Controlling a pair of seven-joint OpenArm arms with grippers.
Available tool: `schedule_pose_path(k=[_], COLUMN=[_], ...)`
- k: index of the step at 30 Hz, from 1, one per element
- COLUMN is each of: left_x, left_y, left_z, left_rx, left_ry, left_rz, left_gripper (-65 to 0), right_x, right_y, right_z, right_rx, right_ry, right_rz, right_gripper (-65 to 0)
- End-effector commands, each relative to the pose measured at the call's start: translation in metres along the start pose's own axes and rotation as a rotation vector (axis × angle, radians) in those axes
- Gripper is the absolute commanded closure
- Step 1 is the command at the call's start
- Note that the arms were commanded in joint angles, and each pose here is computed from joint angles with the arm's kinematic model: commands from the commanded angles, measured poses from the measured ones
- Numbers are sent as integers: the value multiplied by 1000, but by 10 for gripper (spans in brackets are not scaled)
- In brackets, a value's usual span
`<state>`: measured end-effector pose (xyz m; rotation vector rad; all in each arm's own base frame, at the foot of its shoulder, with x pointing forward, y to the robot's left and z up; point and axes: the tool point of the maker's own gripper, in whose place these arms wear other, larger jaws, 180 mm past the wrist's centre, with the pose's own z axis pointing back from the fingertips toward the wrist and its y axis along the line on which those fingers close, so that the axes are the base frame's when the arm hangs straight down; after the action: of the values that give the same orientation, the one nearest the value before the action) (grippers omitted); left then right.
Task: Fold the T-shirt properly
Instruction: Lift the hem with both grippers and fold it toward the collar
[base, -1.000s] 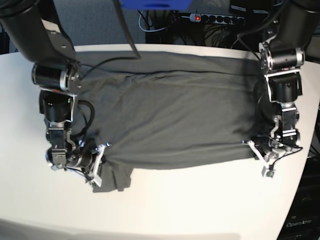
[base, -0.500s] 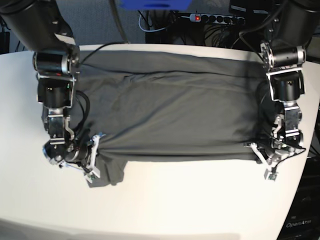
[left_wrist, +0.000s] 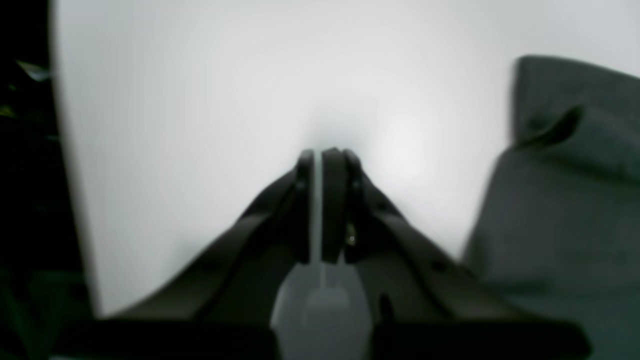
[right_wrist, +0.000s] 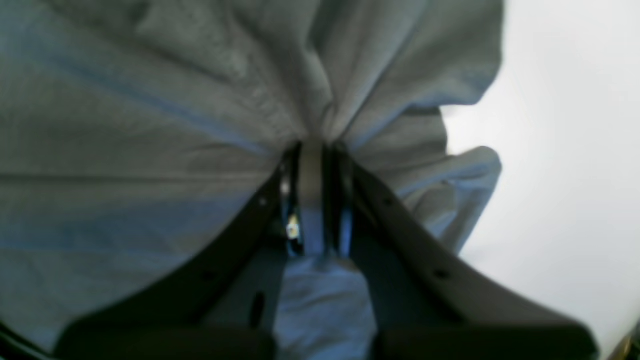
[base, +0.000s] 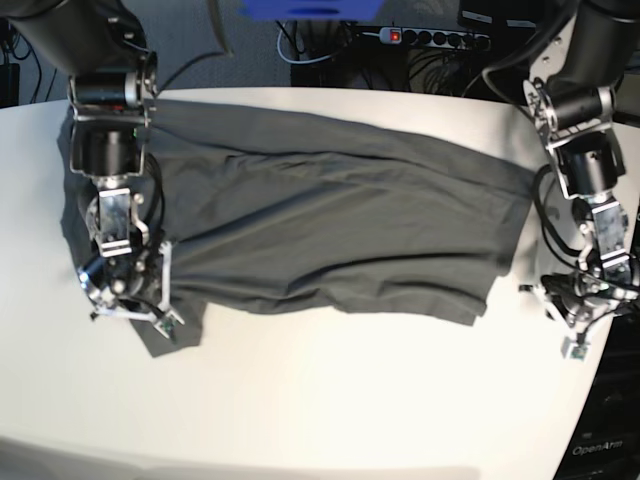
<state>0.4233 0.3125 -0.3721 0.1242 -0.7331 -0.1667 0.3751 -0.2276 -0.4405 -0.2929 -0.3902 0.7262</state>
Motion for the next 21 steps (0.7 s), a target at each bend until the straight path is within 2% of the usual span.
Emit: schedule_pose_path(k=[1,14,21], left_x=[24,25,35], left_y=[3,5,-2], left_z=[10,50,52], left_rx=[9,89,79], left_ry=[-68,-88,-125], left_rz=[-20,-116,-119], left_gripper=[-25,-25,-25], right_x=[-17,-20,-7], right_y=[-3,2,14], right_z=[2,22,22], right_rx=[-10,-89,-78], right_ry=[72,43,27], right_rz=[25,74,139], right_gripper=[-7,-7,-7])
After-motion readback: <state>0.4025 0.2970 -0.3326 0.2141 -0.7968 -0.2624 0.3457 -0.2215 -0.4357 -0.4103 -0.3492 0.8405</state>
